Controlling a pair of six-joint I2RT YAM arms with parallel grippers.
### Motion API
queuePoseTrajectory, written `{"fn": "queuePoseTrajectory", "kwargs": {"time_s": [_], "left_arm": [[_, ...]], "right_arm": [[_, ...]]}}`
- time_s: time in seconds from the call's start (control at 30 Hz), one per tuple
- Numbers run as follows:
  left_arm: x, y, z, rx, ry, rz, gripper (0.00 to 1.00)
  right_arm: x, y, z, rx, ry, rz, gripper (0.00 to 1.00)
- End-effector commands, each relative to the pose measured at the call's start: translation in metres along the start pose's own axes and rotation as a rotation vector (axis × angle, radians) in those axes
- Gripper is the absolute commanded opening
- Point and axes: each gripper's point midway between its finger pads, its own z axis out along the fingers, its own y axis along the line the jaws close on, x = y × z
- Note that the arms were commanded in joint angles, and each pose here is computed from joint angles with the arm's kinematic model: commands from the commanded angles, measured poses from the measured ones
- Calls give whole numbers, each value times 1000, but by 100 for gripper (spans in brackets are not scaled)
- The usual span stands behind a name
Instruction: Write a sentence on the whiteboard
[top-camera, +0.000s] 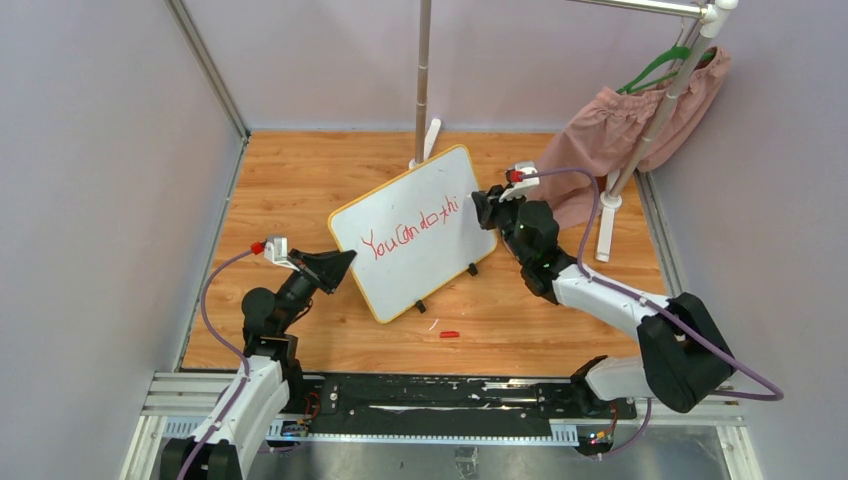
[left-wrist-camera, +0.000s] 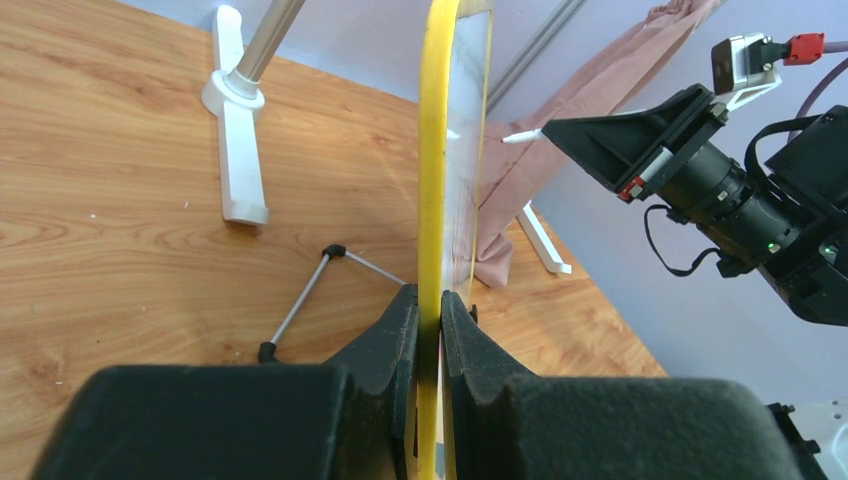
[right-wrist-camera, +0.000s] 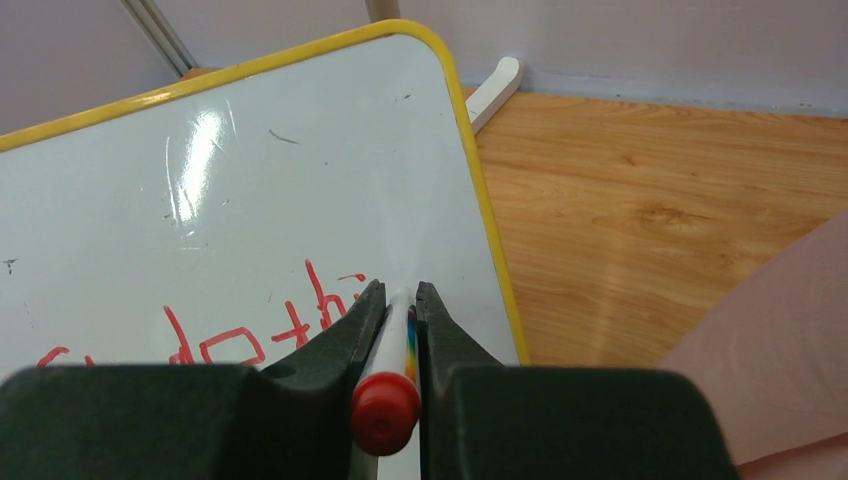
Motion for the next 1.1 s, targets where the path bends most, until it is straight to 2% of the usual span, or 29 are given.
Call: {"fn": "queuePoseTrajectory", "kwargs": {"time_s": [0.0, 1.07], "left_arm": [[63, 38, -29, -116, 117, -48, 0], [62, 37, -29, -109, 116, -47, 0]], "right_arm": [[-32, -5, 9, 20, -104, 34, 0], [-17, -2, 26, -1, -51, 41, 0]]}}
